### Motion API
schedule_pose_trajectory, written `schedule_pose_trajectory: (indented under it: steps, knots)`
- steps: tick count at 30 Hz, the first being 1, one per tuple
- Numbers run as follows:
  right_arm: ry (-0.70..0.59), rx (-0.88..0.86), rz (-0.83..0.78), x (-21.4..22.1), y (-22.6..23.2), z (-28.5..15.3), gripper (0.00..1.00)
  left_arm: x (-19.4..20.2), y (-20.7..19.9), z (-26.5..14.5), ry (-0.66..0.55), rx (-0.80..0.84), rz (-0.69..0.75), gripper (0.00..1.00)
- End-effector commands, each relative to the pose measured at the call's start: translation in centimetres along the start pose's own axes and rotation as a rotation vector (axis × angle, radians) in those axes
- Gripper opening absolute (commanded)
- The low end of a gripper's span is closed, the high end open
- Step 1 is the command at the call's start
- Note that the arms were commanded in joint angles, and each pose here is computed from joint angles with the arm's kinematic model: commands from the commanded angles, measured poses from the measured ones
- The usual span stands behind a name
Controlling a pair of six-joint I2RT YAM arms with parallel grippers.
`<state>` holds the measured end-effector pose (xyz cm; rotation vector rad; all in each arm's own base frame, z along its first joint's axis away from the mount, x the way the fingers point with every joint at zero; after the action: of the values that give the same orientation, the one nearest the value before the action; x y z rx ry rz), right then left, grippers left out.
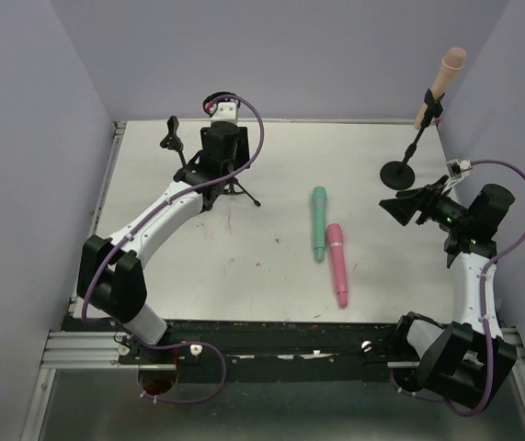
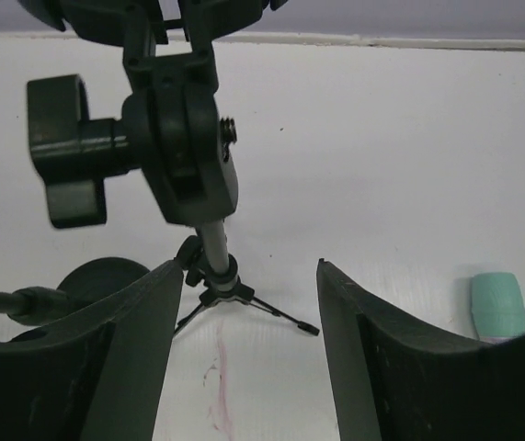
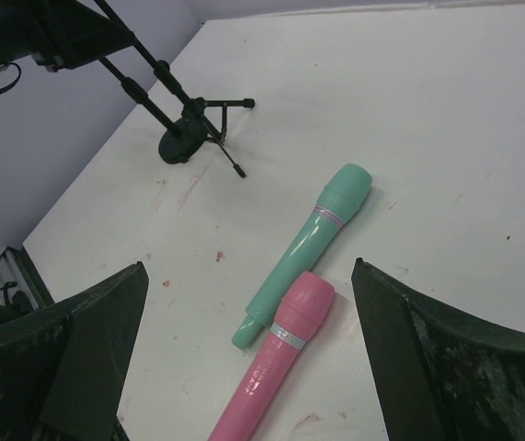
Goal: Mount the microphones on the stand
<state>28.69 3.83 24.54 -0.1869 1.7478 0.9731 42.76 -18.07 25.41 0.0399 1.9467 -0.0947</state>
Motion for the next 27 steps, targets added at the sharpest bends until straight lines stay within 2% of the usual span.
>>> schedule_pose_trajectory:
  steps: [1,2,5,13,22,24,27]
  knots:
    - [-0.001,-0.021,-0.015,-0.8,0.7,-0.1,1.00,-2.3,0.6,2.4,-0.080,-0.040,0.021,0.66]
    - [0.000,-0.021,-0.013,-0.7,0.6,-0.1,1.00,-2.2,0.7,2.8,-0.082,-0.044,0.029,0.64]
    - [0.003,-0.023,-0.007,-0.6,0.5,-0.1,1.00,-2.1,0.7,3.4,-0.100,-0.047,0.045,0.52]
    - [0.007,-0.022,0.002,-0.5,0.2,0.0,1.00,-2.2,1.2,4.3,-0.140,-0.079,0.093,0.39]
    - [0.010,-0.024,0.005,-0.4,0.2,0.0,1.00,-2.0,1.5,5.3,-0.139,-0.101,0.143,0.38]
    - [0.009,-0.024,0.002,-0.5,0.2,0.0,1.00,-1.9,1.4,5.4,-0.137,-0.101,0.148,0.36]
    - [0.011,-0.025,0.003,-0.5,0.2,0.0,1.00,-1.5,1.5,5.7,-0.131,-0.101,0.159,0.28]
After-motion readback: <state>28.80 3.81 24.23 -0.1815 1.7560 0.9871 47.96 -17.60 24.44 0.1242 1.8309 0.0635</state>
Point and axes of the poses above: each gripper's point midway between its finger pads, its own z axis out along the fingers, its own y axis along the line the jaws close on, x = y × z, the point moved 1 cm from there along -z, back along the fingers, and after that the axes turned 4 degrees about z, right-handed, at the moved point
